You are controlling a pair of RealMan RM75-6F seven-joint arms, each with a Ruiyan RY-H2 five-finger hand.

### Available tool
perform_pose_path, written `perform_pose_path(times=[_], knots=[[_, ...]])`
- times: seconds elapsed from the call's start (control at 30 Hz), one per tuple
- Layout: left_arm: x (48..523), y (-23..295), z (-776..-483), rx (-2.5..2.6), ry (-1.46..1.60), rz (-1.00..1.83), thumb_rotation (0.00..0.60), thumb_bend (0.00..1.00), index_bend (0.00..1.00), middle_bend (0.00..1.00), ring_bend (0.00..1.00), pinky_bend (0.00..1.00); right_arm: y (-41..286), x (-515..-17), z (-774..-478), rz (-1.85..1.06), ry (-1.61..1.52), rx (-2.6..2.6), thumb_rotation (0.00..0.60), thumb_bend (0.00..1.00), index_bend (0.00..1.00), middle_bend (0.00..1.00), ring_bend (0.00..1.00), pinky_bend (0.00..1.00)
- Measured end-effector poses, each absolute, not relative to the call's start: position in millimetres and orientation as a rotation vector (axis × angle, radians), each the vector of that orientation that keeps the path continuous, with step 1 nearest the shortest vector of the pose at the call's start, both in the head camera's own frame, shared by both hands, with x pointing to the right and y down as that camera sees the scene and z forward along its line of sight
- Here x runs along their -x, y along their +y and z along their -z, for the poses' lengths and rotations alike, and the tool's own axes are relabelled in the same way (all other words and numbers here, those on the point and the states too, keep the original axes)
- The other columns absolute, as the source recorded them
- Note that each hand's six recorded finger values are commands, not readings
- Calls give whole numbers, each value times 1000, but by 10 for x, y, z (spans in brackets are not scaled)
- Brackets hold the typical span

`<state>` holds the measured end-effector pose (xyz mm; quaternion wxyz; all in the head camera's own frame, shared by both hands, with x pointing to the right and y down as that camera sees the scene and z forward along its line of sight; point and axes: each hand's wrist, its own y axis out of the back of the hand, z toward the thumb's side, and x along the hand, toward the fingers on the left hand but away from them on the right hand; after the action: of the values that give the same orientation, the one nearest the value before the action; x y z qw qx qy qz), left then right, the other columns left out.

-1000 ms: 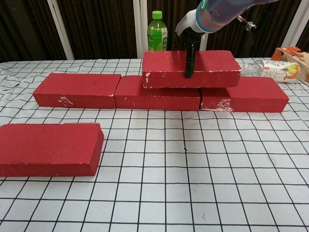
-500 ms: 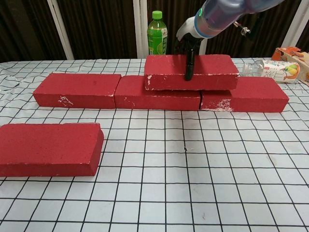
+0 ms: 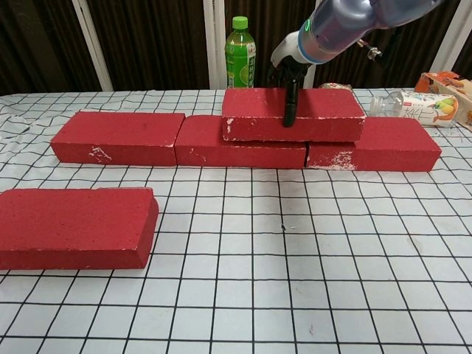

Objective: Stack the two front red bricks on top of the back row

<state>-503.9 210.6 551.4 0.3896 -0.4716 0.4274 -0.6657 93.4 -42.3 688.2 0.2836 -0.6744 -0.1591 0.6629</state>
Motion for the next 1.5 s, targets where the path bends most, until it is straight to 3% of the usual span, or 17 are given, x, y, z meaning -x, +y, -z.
perform_pose_path(times=[0.53, 1.33, 1.5], knots=[[5039, 2111, -5502, 1192, 1087, 1690, 600, 161, 69, 5, 0, 47, -385, -947, -6965, -1790, -418, 1804, 600, 193, 289, 312, 254, 0], [5048, 2112, -5509, 1186, 1082, 1702, 600, 161, 69, 4, 0, 47, -378, -918, -6953, -1795, -413, 1797, 600, 193, 288, 263, 157, 0], [5054, 2112, -5509, 1183, 1083, 1705, 600, 160, 69, 4, 0, 45, -373, -924, -6963, -1797, -412, 1798, 600, 193, 223, 227, 126, 0]])
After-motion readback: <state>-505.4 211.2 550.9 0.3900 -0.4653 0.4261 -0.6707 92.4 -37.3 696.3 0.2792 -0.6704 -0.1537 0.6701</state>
